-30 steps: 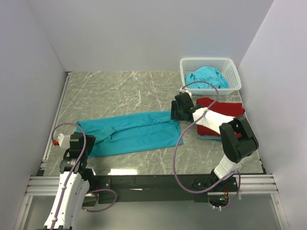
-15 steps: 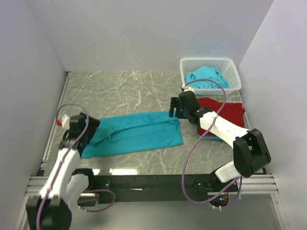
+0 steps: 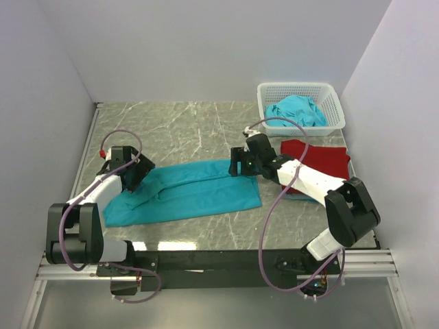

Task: Fold and stack the t-shirts
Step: Fold the tshirt

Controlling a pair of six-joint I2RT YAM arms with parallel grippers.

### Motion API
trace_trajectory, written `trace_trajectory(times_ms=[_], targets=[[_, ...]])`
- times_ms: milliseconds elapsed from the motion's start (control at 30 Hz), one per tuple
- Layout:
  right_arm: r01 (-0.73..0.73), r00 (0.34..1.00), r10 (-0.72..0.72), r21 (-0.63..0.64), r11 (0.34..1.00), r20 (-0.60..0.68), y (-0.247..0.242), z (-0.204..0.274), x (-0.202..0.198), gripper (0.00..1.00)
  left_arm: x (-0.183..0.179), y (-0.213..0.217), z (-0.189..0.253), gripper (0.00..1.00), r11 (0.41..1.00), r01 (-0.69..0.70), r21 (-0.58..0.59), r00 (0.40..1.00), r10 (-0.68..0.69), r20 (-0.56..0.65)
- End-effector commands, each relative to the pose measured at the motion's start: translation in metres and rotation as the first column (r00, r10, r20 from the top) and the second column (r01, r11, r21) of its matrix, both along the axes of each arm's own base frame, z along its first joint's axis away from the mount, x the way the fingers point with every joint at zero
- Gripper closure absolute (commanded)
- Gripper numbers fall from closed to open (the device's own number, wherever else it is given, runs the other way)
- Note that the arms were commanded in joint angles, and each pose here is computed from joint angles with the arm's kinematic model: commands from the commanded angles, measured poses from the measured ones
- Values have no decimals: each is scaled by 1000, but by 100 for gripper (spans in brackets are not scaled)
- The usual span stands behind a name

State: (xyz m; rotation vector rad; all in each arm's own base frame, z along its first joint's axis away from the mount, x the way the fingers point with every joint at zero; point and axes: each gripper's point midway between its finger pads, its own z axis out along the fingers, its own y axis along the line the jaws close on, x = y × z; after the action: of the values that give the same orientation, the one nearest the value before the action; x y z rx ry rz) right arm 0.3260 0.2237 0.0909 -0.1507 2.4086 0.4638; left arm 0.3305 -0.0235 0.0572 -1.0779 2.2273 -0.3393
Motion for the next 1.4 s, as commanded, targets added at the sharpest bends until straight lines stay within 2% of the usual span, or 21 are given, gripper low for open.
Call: trace_trajectory(times_ms=[0, 33, 100, 133, 167, 200, 267, 333, 367, 433, 467, 533, 567, 600, 667, 833, 1033, 1367], targets=[[-287, 956, 274, 141, 947, 105, 65, 32, -5, 18, 8, 7, 11, 0, 999, -14, 39, 999, 13, 45], [-390, 921, 381, 202, 898, 83, 87, 29, -18, 18, 9, 10, 13, 1, 998, -34, 49, 998, 31, 50], [-528, 849, 509, 242, 814, 142, 128, 49, -29, 18, 10, 12, 17, 1, 998, -42, 54, 997, 38, 63], [-556, 830, 546, 245, 794, 116, 141, 36, -32, 18, 10, 15, 20, 1, 997, -52, 56, 997, 49, 65], [-589, 808, 569, 243, 771, 153, 158, 51, -28, 18, 10, 16, 20, 1, 997, -54, 56, 997, 50, 63], [-619, 784, 608, 232, 750, 127, 174, 35, -35, 18, 10, 22, 21, 1, 996, -68, 49, 996, 65, 65], [-647, 762, 628, 243, 723, 159, 201, 47, -30, 18, 8, 25, 18, 0, 998, -69, 12, 996, 68, 64], [-651, 755, 642, 275, 707, 136, 223, 34, -32, 18, 10, 37, 17, 1, 995, -99, -9, 992, 99, 81], [-669, 739, 650, 301, 680, 175, 237, 49, -29, 18, 10, 39, 16, 0, 994, -104, -15, 991, 105, 86], [-669, 733, 664, 329, 666, 147, 254, 33, -29, 19, 12, 49, 13, 1, 992, -127, -12, 988, 128, 86], [-680, 724, 667, 337, 651, 174, 266, 43, -24, 19, 13, 48, 11, 1, 992, -118, -37, 990, 121, 79], [-678, 722, 678, 335, 654, 138, 280, 23, -22, 19, 17, 46, 11, 0, 993, -97, -60, 990, 103, 99], [-692, 711, 684, 333, 640, 164, 294, 35, -21, 19, 18, 44, 9, 1, 993, -90, -71, 991, 96, 97], [-695, 708, 690, 324, 642, 150, 301, 21, -21, 19, 18, 39, 6, 1, 993, -66, -94, 993, 75, 92], [-715, 691, 701, 317, 624, 178, 319, 26, -23, 19, 17, 36, 2, 0, 992, -53, -116, 995, 63, 81], [-733, 668, 730, 301, 610, 145, 339, -2, -25, 19, 8, 41, -7, 1, 989, -82, -121, 994, 89, 58], [-766, 613, 774, 358, 534, 157, 357, -1, -42, 19, 4, 47, -6, 0, 989, -98, -114, 992, 105, 62], [-809, 535, 833, 369, 457, 140, 349, -10, -73, 25, 1, 50, -3, 1, 988, -101, -113, 992, 109, 69]])
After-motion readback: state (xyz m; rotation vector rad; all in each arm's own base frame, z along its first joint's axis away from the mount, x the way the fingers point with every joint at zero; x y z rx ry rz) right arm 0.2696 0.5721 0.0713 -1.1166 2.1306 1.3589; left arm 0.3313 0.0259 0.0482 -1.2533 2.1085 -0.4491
